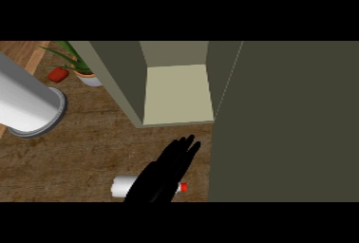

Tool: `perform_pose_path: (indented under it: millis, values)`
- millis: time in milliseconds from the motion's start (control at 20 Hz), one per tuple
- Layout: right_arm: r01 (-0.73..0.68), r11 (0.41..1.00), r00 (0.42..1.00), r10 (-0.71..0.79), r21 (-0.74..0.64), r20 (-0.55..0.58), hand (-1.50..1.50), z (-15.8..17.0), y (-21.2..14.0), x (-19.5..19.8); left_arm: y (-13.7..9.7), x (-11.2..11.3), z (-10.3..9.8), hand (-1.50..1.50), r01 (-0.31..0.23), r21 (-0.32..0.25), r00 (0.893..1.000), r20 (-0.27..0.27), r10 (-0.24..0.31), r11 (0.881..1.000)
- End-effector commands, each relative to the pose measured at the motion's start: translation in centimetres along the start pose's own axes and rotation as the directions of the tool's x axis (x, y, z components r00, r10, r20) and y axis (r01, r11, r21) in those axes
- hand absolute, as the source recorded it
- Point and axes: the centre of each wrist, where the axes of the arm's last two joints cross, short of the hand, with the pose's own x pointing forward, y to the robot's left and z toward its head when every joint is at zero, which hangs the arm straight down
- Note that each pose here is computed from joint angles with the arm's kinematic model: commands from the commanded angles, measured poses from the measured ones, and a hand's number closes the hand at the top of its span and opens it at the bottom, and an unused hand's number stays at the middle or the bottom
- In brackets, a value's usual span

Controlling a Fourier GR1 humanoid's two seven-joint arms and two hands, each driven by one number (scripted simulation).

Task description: Pick up the bottled water, place it into the cabinet and close the cabinet

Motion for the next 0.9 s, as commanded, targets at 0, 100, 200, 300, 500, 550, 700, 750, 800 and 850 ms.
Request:
perform_pose_path:
  millis: [0, 100, 200, 300, 500, 550, 700, 750, 800, 850]
  values:
    - [0.043, 0.999, 0.999, -0.042, 0.026, -0.014, -1.50, 1.9, 1.4, 2.2, -4.1, 5.0, -0.4, -1.50, 0.111, -0.013, 0.993, -0.048, -0.111, 0.994]
    - [0.037, 0.999, 0.999, -0.037, 0.016, -0.025, -1.50, 3.9, 1.1, 3.2, -5.2, 5.9, 0.2, -1.50, 0.142, -0.008, 0.986, -0.088, -0.142, 0.990]
    - [0.030, 1.000, 1.000, -0.030, -0.002, -0.001, -1.50, 4.4, 1.4, 4.1, -6.6, 6.2, 0.0, -1.50, 0.206, 0.008, 0.972, -0.116, -0.204, 0.978]
    - [0.043, 0.999, 0.999, -0.043, -0.004, 0.010, -1.50, 5.0, 2.3, 6.4, -6.4, 7.0, -0.1, -1.50, 0.229, 0.000, 0.961, -0.158, -0.226, 0.973]
    - [0.028, 1.000, 1.000, -0.028, -0.004, -0.012, -1.50, 6.8, 2.7, 6.5, -7.1, 5.9, -1.3, -1.50, 0.228, 0.013, 0.955, -0.199, -0.221, 0.974]
    - [0.029, 0.999, 0.999, -0.029, -0.027, -0.013, -1.50, 6.6, 3.2, 7.0, -7.7, 5.0, -1.5, -1.50, 0.206, 0.017, 0.959, -0.203, -0.199, 0.978]
    - [0.011, 1.000, 1.000, -0.011, -0.005, 0.008, -1.50, 7.1, 3.5, 6.5, -8.5, 5.1, -1.2, -1.50, 0.194, 0.017, 0.953, -0.239, -0.185, 0.981]
    - [0.016, 1.000, 1.000, -0.016, -0.005, -0.018, -1.50, 7.7, 3.1, 7.1, -6.5, 2.3, -2.1, -1.50, 0.203, 0.025, 0.944, -0.272, -0.188, 0.979]
    - [0.030, 0.999, 0.999, -0.030, -0.025, -0.021, -1.50, 8.3, 3.8, 7.8, -6.9, 3.2, -1.2, -1.50, 0.223, 0.019, 0.938, -0.276, -0.209, 0.975]
    - [0.020, 1.000, 1.000, -0.020, -0.006, -0.020, -1.50, 7.8, 3.8, 7.1, -5.6, 1.9, -2.9, -1.50, 0.207, 0.014, 0.937, -0.292, -0.194, 0.978]
